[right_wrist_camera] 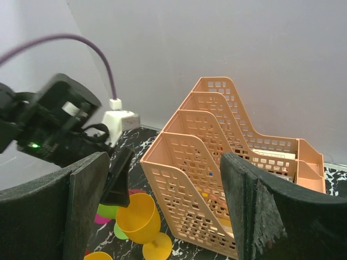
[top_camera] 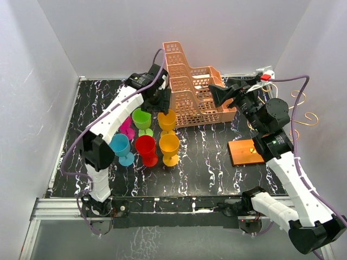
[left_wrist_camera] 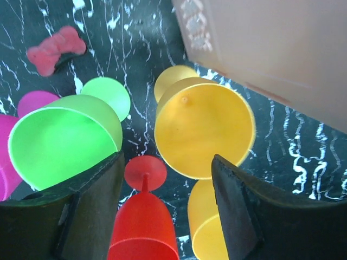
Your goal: Take the wine glass off the wine glass rack
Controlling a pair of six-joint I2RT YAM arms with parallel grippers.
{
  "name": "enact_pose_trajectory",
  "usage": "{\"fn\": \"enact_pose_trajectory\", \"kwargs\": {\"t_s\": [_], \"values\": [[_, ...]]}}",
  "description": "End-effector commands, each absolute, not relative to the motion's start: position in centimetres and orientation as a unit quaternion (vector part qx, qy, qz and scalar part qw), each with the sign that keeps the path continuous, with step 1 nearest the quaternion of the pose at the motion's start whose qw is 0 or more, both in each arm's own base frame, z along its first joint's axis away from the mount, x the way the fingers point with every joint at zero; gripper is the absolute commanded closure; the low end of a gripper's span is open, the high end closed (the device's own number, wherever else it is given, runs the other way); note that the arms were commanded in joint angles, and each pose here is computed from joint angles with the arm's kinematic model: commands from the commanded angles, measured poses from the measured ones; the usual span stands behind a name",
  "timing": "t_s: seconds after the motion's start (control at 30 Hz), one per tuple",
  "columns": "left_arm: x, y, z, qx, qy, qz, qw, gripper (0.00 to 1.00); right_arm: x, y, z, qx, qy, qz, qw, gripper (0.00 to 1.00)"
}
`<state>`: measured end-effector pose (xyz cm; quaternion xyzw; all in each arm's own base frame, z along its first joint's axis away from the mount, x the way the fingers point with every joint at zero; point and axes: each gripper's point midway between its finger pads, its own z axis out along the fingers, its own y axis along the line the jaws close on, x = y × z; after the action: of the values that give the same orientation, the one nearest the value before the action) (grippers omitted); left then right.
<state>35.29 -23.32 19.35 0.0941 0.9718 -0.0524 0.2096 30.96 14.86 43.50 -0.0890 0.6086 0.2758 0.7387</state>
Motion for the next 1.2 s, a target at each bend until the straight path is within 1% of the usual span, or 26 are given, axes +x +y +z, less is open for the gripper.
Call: {"fn": "enact_pose_trajectory", "kwargs": {"t_s": [0.0,0.1,0.2,0.3,0.47,0.57,0.73,0.87,1.17], "values": [[35.6,-23.1,27.8,0.085,0.932,-0.109,0.334,0.35,29.6,14.1,47.2,-0.065,0.575,0.291,0.762,0.09],[35.5,-22.7,32.8,0.08,0.898,-0.14,0.409,0.29,29.0,14.1,47.5,-0.055,0.579,0.304,0.755,0.02],[34.7,-21.6,38.3,0.075,0.849,-0.171,0.495,0.21,27.8,14.0,48.0,-0.054,0.574,0.316,0.754,0.01],[32.5,-19.4,43.6,0.066,0.791,-0.192,0.578,0.16,27.0,13.2,48.4,-0.044,0.57,0.31,0.76,0.02],[28.8,-15.6,49.1,0.036,0.715,-0.208,0.666,0.1,26.9,11.1,50.0,-0.004,0.57,0.276,0.774,0.02],[26.8,-13.6,50.9,0.018,0.689,-0.213,0.692,0.1,27.2,9.8,50.6,0.024,0.567,0.254,0.783,0.01],[24.5,-11.6,52.3,0.001,0.665,-0.218,0.714,0.1,27.9,8.5,50.9,0.061,0.564,0.233,0.79,0.02],[24.0,-10.5,52.4,-0.015,0.663,-0.209,0.719,0.09,28.0,7.9,51.4,0.075,0.561,0.223,0.793,0.02],[23.9,-10.3,52.5,-0.011,0.66,-0.205,0.723,0.09,28.1,7.0,51.5,0.095,0.559,0.21,0.797,0.02]]}}
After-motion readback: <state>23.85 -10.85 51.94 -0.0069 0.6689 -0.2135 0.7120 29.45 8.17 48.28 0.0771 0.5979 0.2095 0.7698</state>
